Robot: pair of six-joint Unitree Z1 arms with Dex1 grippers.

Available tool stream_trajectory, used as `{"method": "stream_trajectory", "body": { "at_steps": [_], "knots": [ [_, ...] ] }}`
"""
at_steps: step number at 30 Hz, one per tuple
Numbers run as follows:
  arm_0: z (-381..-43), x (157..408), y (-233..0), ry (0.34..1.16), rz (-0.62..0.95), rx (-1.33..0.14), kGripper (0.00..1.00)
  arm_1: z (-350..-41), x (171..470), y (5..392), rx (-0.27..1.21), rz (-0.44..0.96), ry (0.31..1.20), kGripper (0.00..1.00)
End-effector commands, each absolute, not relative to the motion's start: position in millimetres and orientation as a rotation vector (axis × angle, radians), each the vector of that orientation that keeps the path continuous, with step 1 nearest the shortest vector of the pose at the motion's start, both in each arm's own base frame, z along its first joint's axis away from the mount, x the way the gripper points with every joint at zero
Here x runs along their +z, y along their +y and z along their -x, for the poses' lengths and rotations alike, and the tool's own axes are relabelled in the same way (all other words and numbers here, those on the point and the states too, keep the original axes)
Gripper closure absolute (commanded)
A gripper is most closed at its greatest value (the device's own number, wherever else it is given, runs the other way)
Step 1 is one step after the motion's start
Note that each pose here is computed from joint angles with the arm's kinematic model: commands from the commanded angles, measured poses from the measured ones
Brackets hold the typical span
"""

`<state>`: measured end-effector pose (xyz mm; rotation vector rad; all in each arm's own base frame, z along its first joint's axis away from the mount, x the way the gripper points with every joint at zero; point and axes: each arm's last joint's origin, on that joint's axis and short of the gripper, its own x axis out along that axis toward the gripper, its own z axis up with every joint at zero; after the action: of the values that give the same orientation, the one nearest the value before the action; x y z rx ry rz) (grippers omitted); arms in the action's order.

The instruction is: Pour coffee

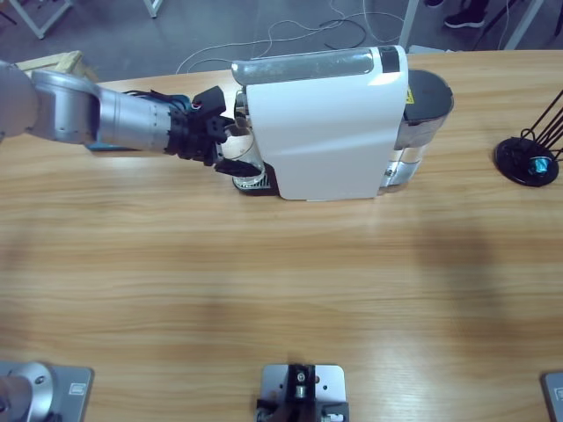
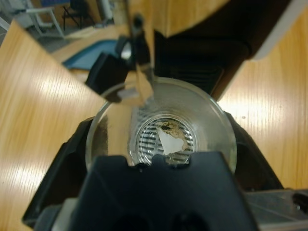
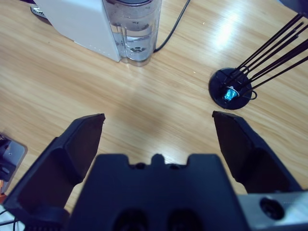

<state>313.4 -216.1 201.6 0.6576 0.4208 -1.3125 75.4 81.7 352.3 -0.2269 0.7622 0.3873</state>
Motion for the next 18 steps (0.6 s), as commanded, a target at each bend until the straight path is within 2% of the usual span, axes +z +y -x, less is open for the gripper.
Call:
{"method": "stream_trajectory", "body": {
  "at_steps": [1, 5, 7, 8, 9, 11, 13, 18],
  "knots": [
    [-314.4, 181.9, -230.7, 0.450, -0.652, -1.365, 1.000, -71.9, 345.3, 77.8, 0.387, 0.245, 0.767, 0.000],
    [-314.2, 181.8, -230.6, 0.452, -0.651, -1.365, 0.992, -72.1, 345.4, 78.5, 0.391, 0.242, 0.767, 0.000],
    [-315.0, 181.6, -230.9, 0.457, -0.648, -1.359, 0.390, -71.9, 345.5, 78.1, 0.391, 0.242, 0.767, 0.000],
    [-314.5, 181.9, -230.8, 0.457, -0.643, -1.362, 0.252, -72.0, 345.4, 78.2, 0.391, 0.242, 0.767, 0.000],
    [-313.0, 182.5, -229.9, 0.457, -0.642, -1.363, 0.178, -72.0, 345.3, 78.4, 0.391, 0.242, 0.768, 0.000],
    [-311.9, 183.4, -228.6, 0.455, -0.637, -1.361, 0.172, -72.3, 344.7, 79.1, 0.392, 0.245, 0.772, 0.000],
    [-311.3, 184.5, -227.1, 0.445, -0.612, -1.388, 0.030, -72.7, 344.2, 79.6, 0.391, 0.247, 0.774, 0.000],
    [-308.2, 187.2, -219.7, 0.438, -0.571, -1.417, 0.018, -73.2, 344.9, 80.6, 0.393, 0.246, 0.774, 0.000]
  ]
}}
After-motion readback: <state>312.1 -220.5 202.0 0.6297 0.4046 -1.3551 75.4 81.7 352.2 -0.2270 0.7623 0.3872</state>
